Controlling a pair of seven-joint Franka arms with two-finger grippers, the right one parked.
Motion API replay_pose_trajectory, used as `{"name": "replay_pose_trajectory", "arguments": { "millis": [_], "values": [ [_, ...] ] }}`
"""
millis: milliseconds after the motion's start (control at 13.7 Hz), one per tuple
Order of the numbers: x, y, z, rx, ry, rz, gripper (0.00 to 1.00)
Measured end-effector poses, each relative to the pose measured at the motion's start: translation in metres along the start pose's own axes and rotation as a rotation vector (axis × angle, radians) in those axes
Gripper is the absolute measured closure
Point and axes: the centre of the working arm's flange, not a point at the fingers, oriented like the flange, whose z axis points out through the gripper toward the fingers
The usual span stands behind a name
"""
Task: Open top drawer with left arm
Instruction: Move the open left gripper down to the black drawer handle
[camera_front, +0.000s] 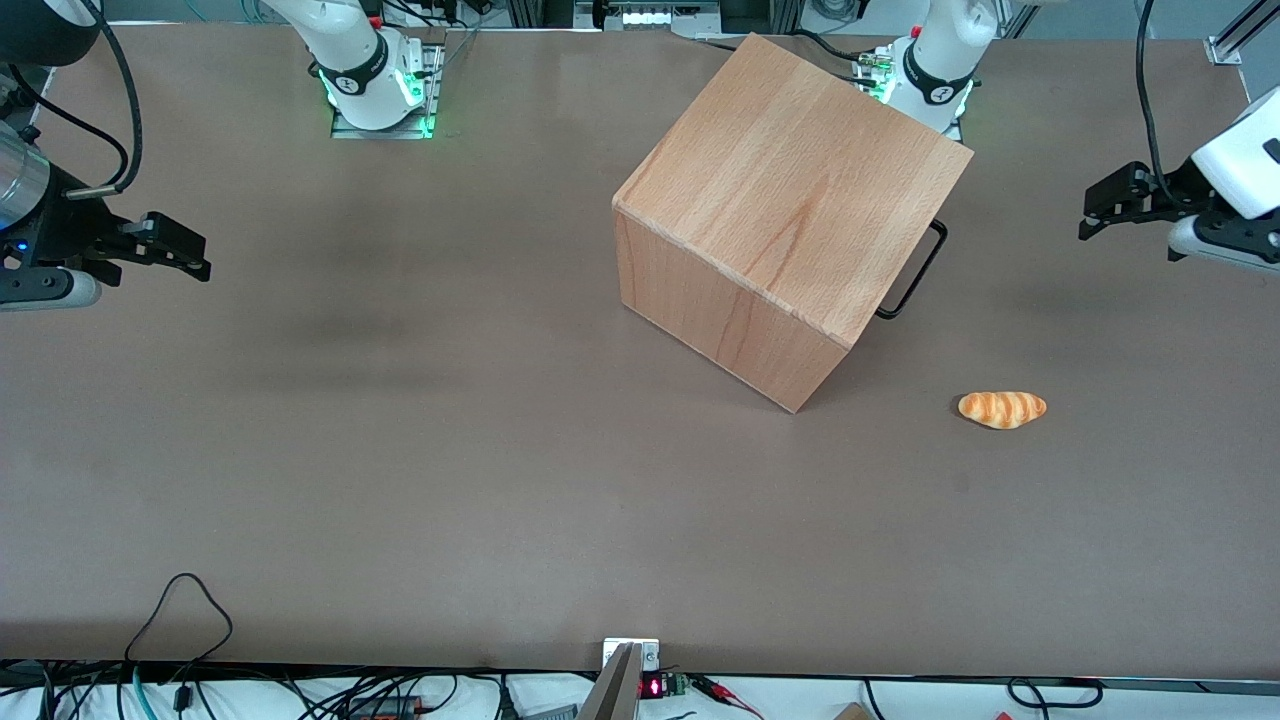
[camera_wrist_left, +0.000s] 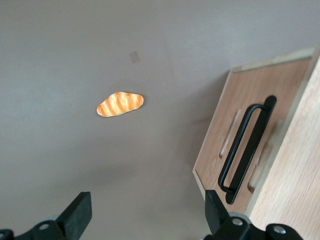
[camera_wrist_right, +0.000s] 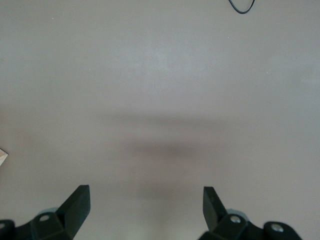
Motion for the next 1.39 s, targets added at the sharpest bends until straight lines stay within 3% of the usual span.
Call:
{"name": "replay_pose_trajectory", "arguments": {
  "millis": [439,732,1098,1390],
  "values": [
    [0.009,0.035,0.041,-0.078,-0.057,0.151,0.0],
    [0.017,0.046,0.075,-0.129,-0.06,0.158,0.0],
    [0.028,0.045,0.114,-0.147,-0.043,0.196,0.0],
    [0.03,0.047,0.149,-0.19,-0.041,0.242,0.0]
  ]
}}
